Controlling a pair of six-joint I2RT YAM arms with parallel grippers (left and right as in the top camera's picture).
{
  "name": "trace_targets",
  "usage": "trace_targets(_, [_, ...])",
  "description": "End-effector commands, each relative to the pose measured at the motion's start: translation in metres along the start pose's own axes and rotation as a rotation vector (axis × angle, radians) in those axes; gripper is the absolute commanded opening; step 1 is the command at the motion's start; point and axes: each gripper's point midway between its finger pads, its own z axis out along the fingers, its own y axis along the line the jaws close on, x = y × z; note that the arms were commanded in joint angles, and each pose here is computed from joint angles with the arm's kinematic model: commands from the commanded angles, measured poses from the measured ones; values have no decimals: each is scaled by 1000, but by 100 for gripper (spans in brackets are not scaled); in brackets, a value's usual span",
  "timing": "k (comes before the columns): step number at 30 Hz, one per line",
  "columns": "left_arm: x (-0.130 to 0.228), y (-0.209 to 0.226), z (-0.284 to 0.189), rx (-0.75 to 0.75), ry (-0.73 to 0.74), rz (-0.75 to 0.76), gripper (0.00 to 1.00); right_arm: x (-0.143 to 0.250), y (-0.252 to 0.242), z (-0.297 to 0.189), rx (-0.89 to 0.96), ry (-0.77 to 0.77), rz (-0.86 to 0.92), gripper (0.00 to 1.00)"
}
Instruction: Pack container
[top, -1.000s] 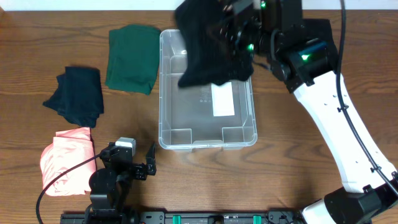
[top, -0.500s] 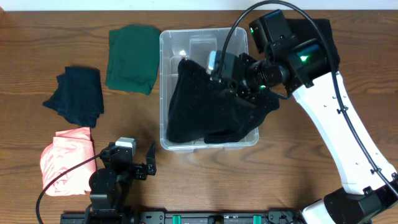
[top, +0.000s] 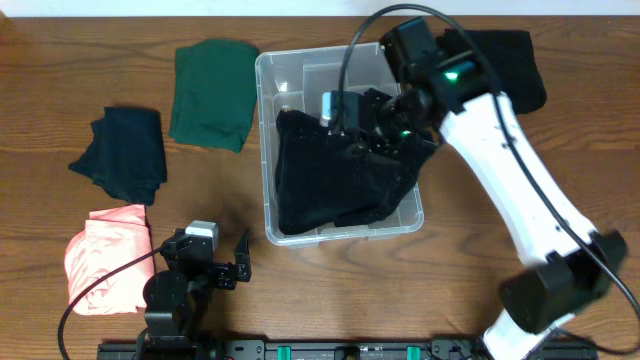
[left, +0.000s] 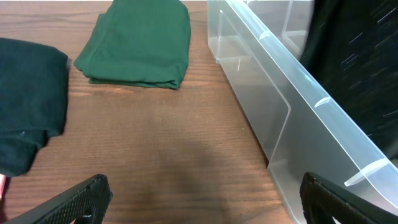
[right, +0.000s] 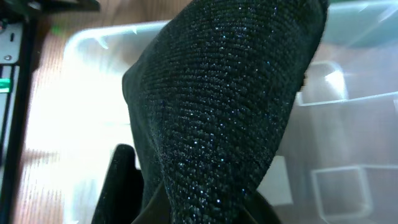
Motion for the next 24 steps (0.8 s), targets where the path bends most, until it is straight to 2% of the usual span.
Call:
trace_targets(1, [7, 1, 3, -4, 13, 4, 98, -3, -7, 16, -36, -25, -12, 1])
trace_targets(8, [7, 1, 3, -4, 13, 4, 98, 9, -46, 55, 17, -7, -32, 1])
trace_targets(17, [7, 1, 3, -4, 13, 4, 98, -4, -100, 58, 229, -29, -131, 1])
trace_targets(24, [7, 1, 3, -4, 13, 4, 98, -10, -117, 66, 273, -60, -159, 1])
